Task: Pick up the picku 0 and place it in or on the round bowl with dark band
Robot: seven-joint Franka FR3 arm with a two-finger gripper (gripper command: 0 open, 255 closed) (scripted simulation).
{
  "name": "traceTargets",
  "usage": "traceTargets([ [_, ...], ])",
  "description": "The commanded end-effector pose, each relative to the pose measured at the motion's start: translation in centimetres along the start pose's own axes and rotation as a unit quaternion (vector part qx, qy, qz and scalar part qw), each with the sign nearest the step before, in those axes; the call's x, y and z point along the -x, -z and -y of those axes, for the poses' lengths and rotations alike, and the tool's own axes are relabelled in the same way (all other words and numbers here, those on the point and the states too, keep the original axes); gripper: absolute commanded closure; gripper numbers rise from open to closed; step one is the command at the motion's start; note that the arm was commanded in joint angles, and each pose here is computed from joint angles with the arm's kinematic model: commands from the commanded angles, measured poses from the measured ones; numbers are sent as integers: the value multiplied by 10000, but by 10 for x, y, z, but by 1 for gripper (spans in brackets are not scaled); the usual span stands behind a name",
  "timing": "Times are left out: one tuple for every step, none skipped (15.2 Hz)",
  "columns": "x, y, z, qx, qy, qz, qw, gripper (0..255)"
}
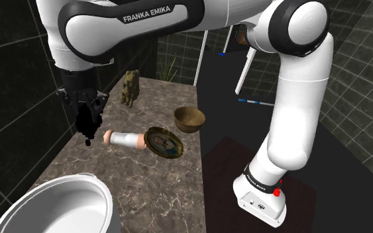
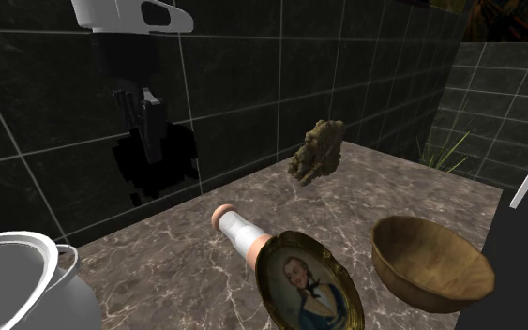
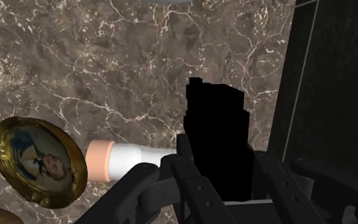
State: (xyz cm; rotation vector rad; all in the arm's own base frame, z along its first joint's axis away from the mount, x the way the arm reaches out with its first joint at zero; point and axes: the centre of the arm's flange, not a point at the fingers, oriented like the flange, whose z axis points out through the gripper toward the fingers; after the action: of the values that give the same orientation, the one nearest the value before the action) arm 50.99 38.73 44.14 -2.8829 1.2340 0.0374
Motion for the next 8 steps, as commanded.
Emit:
traceTargets([
  [-16,1,-21,-2,-1,1,10000,255],
  [-23,1,-31,-2,-1,1,10000,255],
  [-30,2,-42,-2,-1,1,10000,255],
  [-38,2,-53,-2,-1,1,10000,255],
  [-45,3,-64,-2,-1,1,10000,255],
  [-53,3,-75,-2,-1,1,10000,255],
  [-60,3,-86,-2,-1,1,10000,255],
  [-68,4,-97,-2,-1,1,10000,255],
])
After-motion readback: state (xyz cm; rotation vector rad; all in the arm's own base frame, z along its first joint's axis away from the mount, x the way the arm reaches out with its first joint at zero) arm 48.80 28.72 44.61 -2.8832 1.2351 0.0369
